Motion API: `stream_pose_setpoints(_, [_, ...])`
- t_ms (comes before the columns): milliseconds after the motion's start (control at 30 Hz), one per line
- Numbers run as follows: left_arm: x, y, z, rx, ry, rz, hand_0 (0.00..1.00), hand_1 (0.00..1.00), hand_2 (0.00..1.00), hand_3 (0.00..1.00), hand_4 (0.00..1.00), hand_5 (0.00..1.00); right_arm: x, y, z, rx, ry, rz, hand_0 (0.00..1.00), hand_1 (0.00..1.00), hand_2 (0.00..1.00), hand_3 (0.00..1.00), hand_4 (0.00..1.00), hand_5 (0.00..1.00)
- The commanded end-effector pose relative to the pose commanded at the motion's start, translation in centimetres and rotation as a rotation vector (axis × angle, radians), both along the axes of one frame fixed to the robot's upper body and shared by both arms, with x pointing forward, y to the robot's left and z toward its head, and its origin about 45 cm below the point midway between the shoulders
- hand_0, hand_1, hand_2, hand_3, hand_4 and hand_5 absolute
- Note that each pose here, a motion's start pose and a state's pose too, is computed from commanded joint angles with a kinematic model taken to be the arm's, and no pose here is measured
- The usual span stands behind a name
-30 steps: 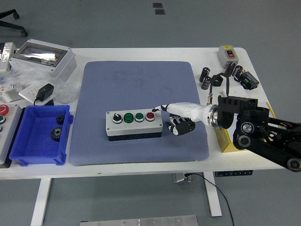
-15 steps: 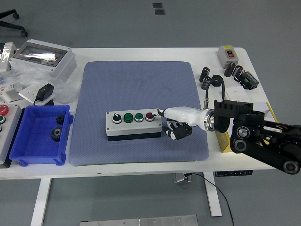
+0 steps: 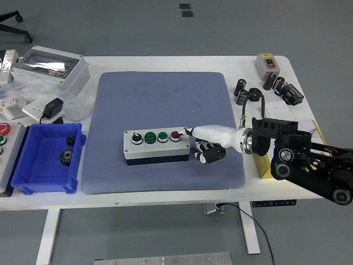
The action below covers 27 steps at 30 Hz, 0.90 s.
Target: Pick up the button,place it on the desk,press the button,press the button
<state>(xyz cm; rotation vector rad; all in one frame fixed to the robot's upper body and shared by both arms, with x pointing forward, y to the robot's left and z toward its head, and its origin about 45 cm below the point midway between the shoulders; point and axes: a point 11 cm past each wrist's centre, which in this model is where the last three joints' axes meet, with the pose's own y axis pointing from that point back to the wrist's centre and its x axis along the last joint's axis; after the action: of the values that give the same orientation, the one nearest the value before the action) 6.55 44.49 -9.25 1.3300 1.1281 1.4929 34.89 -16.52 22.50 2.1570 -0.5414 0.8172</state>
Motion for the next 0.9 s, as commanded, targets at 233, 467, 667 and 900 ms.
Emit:
stream_pose_setpoints(233, [-0.24,-0.1,-0.1,0.000,0.012,-0.003,0.604,0.504,0.482,0.599,0.109,0.002,0.1,-2.4,3.0,0.313,-0.037,-0.118,0.039,0.082,0.157,0.892,0.183,0.002])
stream_pose_setpoints(467, [-0.62,-0.5,-0.3,-0.005,0.020,-0.007,0.605,0.504,0.482,0.599,0.107,0.002,1.5,-6.3,2.4,0.675,-0.176,-0.407,0.062,0.099,0.166,0.792,0.235,0.002])
stream_pose_setpoints(667, [-1.17,-0.6,-0.5,0.002,0.026,-0.013,0.605,0.503,0.482,0.600,0.105,0.002,0.9,-10.5,-1.3,1.029,-0.156,-0.685,0.338,0.474,0.581,0.811,0.501,0.008])
stream_pose_setpoints(900, [-1.02,-0.5,-0.4,0.008,0.031,-0.026,0.605,0.504,0.482,0.600,0.104,0.002,-0.4,-13.0,-3.8,1.342,-0.078,-0.836,0.690,0.690,0.709,0.757,0.508,0.151])
